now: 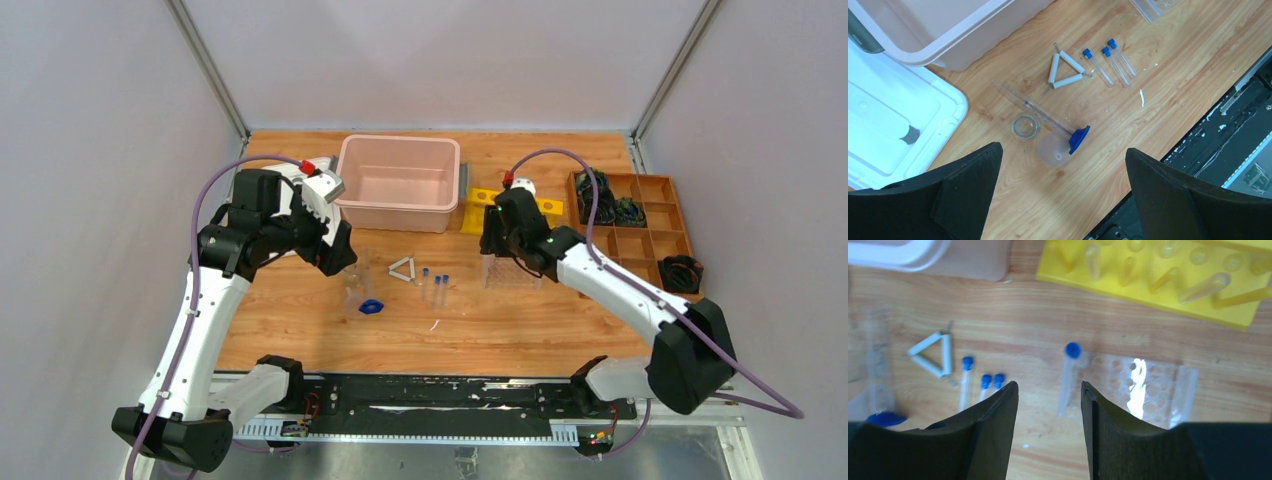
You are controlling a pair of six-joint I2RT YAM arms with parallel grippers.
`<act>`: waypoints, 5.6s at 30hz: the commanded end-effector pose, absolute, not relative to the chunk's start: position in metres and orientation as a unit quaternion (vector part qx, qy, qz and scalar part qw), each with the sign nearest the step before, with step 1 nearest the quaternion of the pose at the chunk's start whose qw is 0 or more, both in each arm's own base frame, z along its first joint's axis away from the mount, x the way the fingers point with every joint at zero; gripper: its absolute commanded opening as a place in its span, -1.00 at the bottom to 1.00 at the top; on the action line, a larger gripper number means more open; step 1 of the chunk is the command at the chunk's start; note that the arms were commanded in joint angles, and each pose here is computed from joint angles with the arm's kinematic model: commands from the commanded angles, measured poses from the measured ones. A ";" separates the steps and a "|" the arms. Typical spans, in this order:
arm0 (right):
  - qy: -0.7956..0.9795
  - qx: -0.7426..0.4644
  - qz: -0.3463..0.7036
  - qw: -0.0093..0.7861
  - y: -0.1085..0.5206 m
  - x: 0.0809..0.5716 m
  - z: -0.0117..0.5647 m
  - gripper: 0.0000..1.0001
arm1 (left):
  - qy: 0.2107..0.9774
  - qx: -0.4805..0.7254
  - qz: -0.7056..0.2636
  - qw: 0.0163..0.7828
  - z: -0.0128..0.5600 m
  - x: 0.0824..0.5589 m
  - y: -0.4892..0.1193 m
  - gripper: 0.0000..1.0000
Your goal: Organize the chemistry lab equipment
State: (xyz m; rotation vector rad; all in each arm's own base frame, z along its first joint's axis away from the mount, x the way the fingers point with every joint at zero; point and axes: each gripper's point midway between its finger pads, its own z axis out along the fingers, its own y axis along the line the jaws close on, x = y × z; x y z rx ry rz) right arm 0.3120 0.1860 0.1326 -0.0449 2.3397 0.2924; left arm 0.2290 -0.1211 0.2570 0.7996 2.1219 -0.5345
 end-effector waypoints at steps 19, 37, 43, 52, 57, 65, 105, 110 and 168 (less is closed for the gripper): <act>0.963 -0.058 0.136 0.224 0.289 0.256 0.050 -0.22 | 0.830 0.316 -0.208 0.409 0.264 0.228 -0.121 1.00; 0.973 -0.073 0.087 0.201 0.286 0.262 0.019 -0.25 | 0.824 0.318 -0.206 0.421 0.273 0.228 -0.121 1.00; 0.976 -0.075 0.047 0.197 0.278 0.268 0.013 -0.45 | 0.825 0.318 -0.205 0.420 0.274 0.231 -0.121 1.00; 0.974 -0.092 -0.013 0.207 0.263 0.280 0.025 -0.88 | 0.824 0.320 -0.209 0.418 0.271 0.229 -0.122 1.00; 0.966 -0.083 0.022 0.243 0.271 0.286 0.065 -1.00 | 0.822 0.322 -0.214 0.418 0.271 0.226 -0.124 1.00; 0.926 -0.104 0.157 0.327 0.317 0.273 0.157 -1.00 | 0.811 0.326 -0.239 0.423 0.280 0.220 -0.132 1.00; 0.732 -0.127 0.438 0.506 0.425 0.220 0.349 -0.19 | 0.775 0.350 -0.361 0.383 0.284 0.195 -0.165 -0.97; 0.782 -0.163 0.413 0.438 0.421 0.224 0.337 0.05 | 0.769 0.373 -0.321 0.407 0.281 0.197 -0.156 -1.00; 0.889 -0.086 0.008 0.449 0.180 0.288 0.160 -1.00 | 0.831 0.326 -0.211 0.398 0.262 0.225 -0.122 1.00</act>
